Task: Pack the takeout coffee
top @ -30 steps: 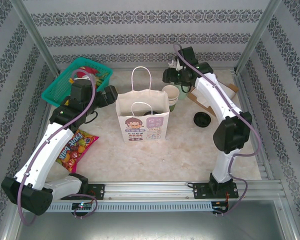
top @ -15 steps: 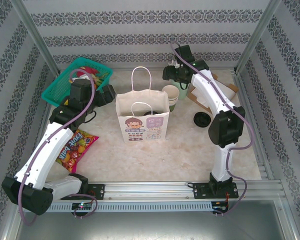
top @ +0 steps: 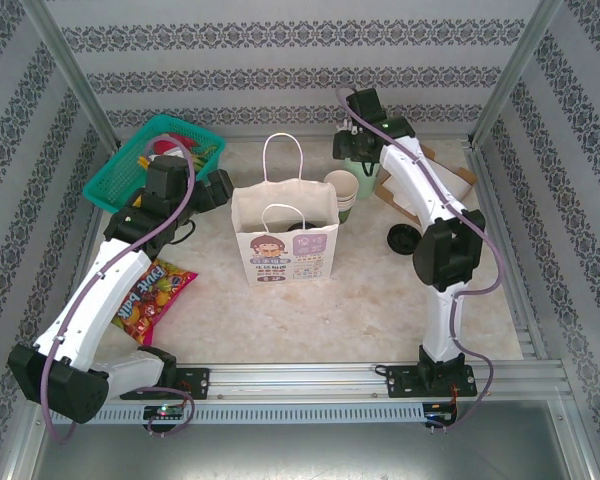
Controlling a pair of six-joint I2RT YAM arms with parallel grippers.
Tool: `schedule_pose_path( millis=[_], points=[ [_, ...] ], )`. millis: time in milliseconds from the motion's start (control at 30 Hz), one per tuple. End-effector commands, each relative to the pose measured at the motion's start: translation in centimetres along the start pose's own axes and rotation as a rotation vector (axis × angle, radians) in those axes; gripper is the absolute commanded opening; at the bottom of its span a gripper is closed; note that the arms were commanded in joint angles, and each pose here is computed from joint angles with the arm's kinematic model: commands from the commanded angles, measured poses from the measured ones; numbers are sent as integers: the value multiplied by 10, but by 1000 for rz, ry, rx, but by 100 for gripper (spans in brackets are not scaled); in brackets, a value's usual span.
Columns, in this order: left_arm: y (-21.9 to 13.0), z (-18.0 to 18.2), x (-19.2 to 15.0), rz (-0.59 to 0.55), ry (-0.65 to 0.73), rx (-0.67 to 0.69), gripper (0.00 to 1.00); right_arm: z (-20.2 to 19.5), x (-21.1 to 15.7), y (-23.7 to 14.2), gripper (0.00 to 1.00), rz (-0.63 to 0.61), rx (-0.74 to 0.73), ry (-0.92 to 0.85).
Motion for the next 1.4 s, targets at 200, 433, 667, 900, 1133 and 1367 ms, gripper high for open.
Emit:
schedule_pose_path(
  millis=[200, 433, 667, 900, 1133, 1367],
  points=[
    [-2, 1, 11, -15, -14, 6, 100, -16, -3, 11, 50, 17, -91, -78],
    [1, -1, 12, -10, -18, -4, 100, -20, -1, 11, 38, -2, -112, -113],
    [3, -2, 11, -5, -15, -7, 100, -19, -3, 10, 26, 8, -106, -140],
    [5, -3, 9, 13, -10, -18, 100, -10, -3, -8, 11, -11, -82, -188],
    [4, -3, 4, 25, -3, -25, 99, -1, -3, -32, 0, -47, -35, -260],
    [2, -4, 4, 36, -12, -46, 100, 11, 11, -64, 0, -119, 0, -397]
  ],
)
Point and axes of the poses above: each hand's point on the last joint's axis, 136 mm out from that joint toward the fingers, its own y axis out along the fingers, its own z axis along the line the jaws close on, x = y × z, the point moved 2 cm from there along -y, back along the fingers, and after that the axes turned 8 degrees about y, right-handed, at the moved point
